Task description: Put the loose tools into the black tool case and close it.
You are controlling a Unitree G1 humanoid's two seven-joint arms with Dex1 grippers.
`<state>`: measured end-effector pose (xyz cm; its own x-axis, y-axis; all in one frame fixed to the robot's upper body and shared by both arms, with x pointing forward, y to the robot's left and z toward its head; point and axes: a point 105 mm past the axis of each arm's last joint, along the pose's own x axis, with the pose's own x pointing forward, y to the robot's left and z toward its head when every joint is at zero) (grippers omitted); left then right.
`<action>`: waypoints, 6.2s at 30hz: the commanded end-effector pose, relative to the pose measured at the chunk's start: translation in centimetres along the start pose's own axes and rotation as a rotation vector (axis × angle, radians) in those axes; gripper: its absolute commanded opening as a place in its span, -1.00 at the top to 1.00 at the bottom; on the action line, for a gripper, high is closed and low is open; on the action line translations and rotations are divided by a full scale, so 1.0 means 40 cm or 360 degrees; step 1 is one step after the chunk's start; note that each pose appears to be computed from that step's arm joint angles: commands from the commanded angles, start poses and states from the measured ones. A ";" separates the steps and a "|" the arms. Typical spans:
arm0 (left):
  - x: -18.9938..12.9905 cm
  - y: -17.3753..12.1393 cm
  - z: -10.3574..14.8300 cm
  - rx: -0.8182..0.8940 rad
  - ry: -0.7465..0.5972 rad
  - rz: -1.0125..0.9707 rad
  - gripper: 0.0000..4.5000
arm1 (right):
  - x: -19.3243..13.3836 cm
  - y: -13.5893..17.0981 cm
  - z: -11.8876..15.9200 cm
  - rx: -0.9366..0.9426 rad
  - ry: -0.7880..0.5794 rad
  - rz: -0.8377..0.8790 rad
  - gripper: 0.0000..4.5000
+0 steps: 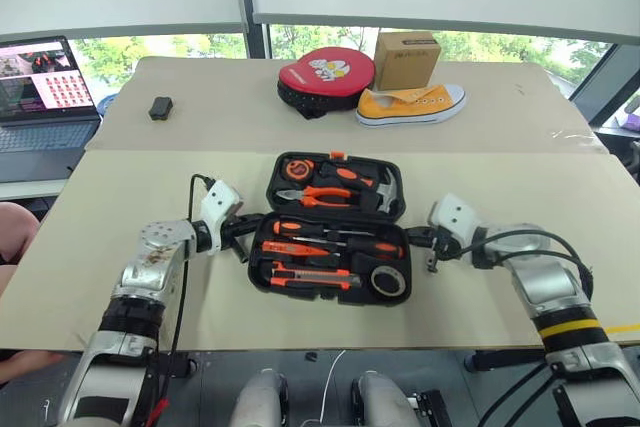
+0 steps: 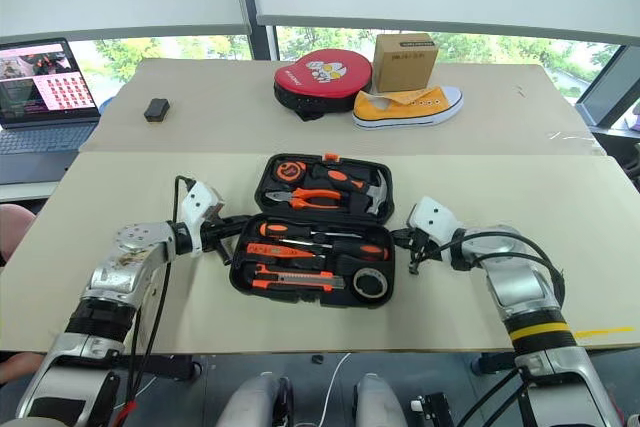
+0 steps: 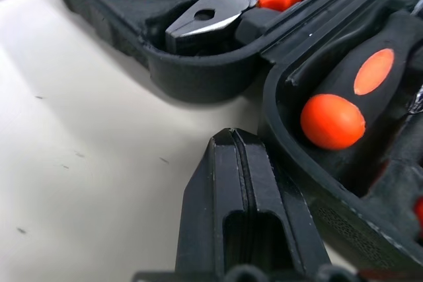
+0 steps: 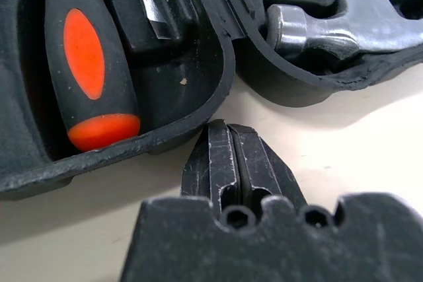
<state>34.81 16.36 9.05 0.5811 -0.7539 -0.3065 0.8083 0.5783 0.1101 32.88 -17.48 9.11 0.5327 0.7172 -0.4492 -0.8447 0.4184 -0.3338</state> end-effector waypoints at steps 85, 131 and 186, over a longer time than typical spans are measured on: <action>-0.230 -0.173 -0.013 0.0543 -0.0481 0.0254 0.02 | -0.147 0.158 0.023 -0.1264 -0.0326 -0.0350 0.05; -0.128 0.052 0.084 0.0184 -0.0158 0.0090 0.96 | 0.041 0.091 0.092 -0.0239 -0.0206 -0.0155 1.00; 0.124 -0.159 0.023 0.0279 0.0334 -0.0567 0.96 | 0.084 0.194 0.076 0.0064 -0.0264 -0.0121 1.00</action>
<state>33.07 6.98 12.15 0.2552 -0.8785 -0.4038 0.9569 0.1696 0.2358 27.52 -10.51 6.51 0.5713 0.7548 -0.3222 -0.8185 0.4950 -0.2915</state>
